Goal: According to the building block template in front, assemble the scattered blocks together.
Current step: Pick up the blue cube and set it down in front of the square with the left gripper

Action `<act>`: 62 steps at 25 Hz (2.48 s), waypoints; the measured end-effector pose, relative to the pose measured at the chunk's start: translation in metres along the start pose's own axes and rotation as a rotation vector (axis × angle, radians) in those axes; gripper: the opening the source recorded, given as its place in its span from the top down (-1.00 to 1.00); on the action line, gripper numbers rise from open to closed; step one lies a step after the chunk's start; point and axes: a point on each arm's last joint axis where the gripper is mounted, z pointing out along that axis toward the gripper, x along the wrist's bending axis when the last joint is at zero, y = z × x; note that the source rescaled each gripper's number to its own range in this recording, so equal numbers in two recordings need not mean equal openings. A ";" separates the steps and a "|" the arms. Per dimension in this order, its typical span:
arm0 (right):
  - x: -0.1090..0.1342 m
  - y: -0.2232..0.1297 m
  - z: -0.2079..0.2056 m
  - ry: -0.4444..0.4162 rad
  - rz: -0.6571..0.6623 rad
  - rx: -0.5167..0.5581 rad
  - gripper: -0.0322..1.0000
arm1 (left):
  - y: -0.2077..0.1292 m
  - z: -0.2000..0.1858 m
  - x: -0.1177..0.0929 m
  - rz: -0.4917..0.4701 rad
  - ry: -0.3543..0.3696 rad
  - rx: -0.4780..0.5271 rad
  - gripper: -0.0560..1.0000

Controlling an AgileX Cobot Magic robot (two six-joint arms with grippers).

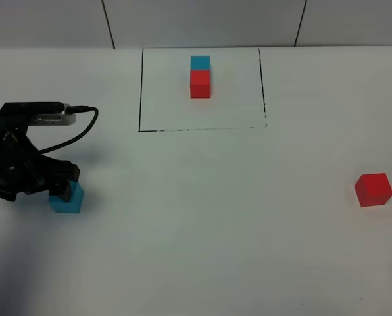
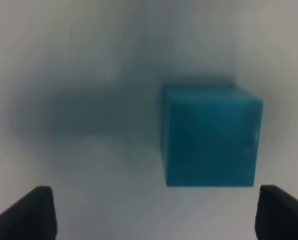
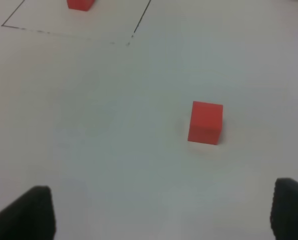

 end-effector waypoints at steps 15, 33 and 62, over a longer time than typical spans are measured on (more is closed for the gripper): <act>0.000 0.000 0.000 0.000 0.000 0.000 -0.50 | 0.011 0.034 -0.018 0.038 -0.015 0.047 -0.77; 0.000 0.000 0.000 0.000 0.000 0.000 -0.50 | 0.047 0.013 -0.051 0.305 -0.035 0.034 0.89; 0.000 0.000 0.000 0.000 0.000 0.000 -0.50 | 0.106 0.053 -0.242 1.483 -0.042 0.079 0.89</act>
